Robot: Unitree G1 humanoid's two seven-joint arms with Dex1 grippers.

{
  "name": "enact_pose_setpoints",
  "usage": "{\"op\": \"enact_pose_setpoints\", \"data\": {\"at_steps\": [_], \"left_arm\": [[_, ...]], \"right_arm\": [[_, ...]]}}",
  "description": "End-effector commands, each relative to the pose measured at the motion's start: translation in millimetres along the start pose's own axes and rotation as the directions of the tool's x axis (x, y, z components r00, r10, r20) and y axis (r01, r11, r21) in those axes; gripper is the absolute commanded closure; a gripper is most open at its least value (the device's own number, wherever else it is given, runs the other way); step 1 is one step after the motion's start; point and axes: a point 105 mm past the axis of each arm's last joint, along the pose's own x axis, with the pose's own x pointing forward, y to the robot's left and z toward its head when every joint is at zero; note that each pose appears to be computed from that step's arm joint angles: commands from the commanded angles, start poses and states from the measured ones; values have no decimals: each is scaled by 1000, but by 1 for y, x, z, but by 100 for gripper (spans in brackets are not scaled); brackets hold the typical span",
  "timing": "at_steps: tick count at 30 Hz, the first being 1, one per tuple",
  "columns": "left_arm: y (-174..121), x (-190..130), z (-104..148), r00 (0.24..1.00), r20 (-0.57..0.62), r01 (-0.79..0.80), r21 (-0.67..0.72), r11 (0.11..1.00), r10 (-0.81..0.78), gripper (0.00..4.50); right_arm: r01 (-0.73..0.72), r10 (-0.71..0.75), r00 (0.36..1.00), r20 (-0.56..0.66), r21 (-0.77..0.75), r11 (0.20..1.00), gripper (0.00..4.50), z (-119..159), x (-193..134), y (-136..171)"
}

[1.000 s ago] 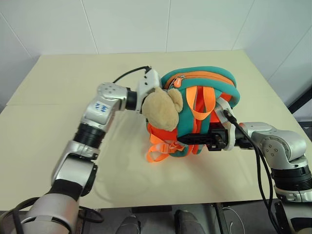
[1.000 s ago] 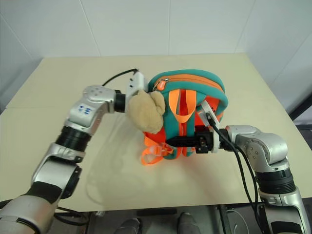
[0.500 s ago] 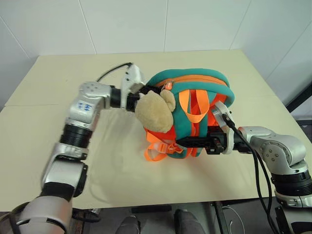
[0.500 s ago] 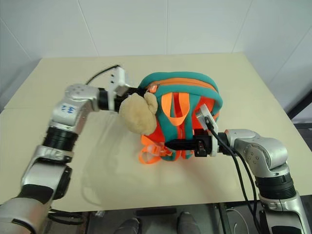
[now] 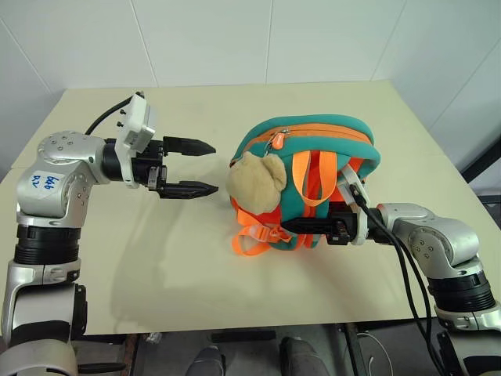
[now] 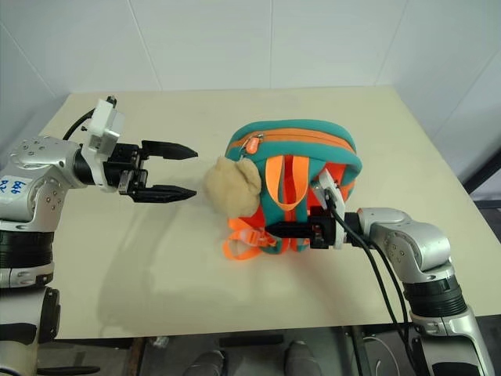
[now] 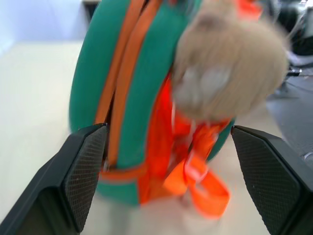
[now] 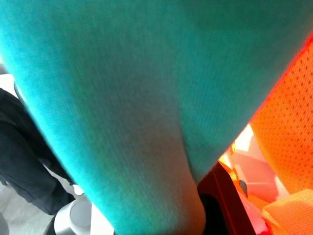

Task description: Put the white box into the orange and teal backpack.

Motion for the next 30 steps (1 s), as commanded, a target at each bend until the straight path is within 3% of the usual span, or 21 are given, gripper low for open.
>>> {"op": "enact_pose_setpoints", "data": {"at_steps": [1,5,10,14,22,25,30], "left_arm": [[-16,21,16,995,93,26,30,999,-29,19],[-32,40,15,986,133,98,-6,995,-96,19],[-28,55,4,993,86,80,36,996,-83,19],[-27,64,17,983,164,79,44,996,-85,19],[-7,24,22,998,68,10,91,996,-16,249],[10,-10,22,997,-45,-52,116,992,57,310],[34,-47,15,971,-166,-146,153,977,172,310]], "right_arm": [[-20,21,1000,12,-27,999,450,5,3,2],[-19,19,1000,18,-30,999,450,6,5,1],[-15,16,1000,26,-36,999,450,7,6,0],[-2,4,999,37,-41,999,450,8,5,-1],[16,-14,999,43,-41,999,450,6,3,-2],[21,-20,999,47,-40,999,450,6,2,-2],[25,-23,998,54,-36,999,450,5,3,-2]]}}
